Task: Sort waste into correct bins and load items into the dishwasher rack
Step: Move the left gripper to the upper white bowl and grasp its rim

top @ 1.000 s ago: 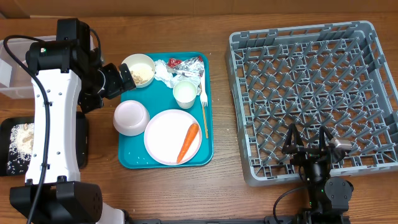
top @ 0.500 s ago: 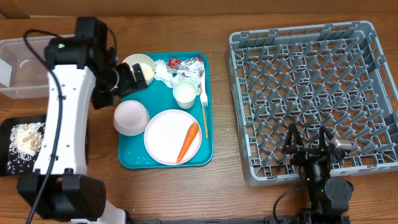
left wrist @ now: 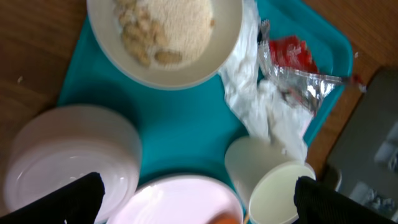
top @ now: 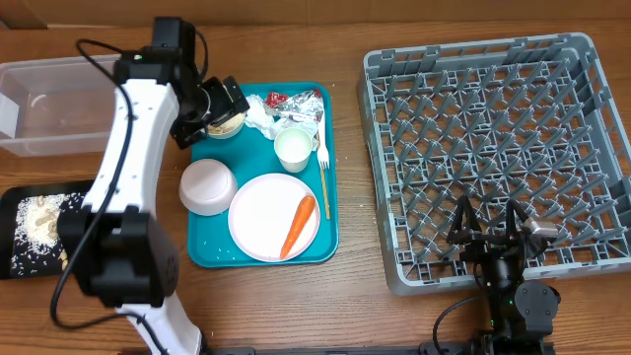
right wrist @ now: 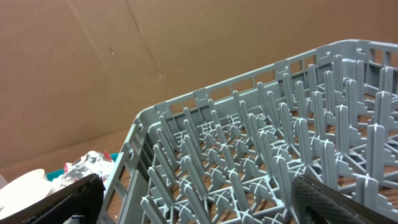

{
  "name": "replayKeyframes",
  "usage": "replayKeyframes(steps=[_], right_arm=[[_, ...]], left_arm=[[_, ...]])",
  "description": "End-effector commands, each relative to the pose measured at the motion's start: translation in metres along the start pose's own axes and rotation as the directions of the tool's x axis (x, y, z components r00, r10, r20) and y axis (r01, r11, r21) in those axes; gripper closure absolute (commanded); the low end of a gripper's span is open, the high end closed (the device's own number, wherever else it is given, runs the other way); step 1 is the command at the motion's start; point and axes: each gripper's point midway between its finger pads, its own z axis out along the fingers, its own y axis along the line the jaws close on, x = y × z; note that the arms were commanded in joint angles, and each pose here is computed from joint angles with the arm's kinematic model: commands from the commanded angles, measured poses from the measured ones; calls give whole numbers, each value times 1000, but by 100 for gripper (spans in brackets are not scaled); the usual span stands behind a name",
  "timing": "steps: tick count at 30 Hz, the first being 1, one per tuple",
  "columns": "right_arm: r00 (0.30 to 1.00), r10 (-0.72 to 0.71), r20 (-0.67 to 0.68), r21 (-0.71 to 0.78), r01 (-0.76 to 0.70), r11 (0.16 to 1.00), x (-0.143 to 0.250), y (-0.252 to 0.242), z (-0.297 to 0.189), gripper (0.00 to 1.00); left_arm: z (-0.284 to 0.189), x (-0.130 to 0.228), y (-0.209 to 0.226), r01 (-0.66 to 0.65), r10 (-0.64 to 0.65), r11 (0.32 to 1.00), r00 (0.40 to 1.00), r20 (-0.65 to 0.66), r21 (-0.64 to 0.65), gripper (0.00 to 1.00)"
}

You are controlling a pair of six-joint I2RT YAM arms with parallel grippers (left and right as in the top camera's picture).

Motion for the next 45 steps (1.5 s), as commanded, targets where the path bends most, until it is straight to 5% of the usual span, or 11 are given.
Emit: replayKeyframes(steps=[1, 10, 19, 45], right_arm=[[1000, 1, 8, 3, -1, 1000, 1, -2, 0, 0], [1000, 1, 8, 3, -1, 1000, 1, -2, 0, 0], [1000, 1, 8, 3, -1, 1000, 1, -2, 0, 0], [1000, 1, 8, 3, -1, 1000, 1, -2, 0, 0]], left_arm=[[32, -14, 0, 98, -98, 995, 995, 4, -13, 2], [52, -39, 23, 339, -325, 936, 936, 134, -98, 5], [53, -41, 30, 438, -416, 892, 893, 171, -113, 7], [102, -32, 43, 480, -473, 861, 877, 85, -168, 18]])
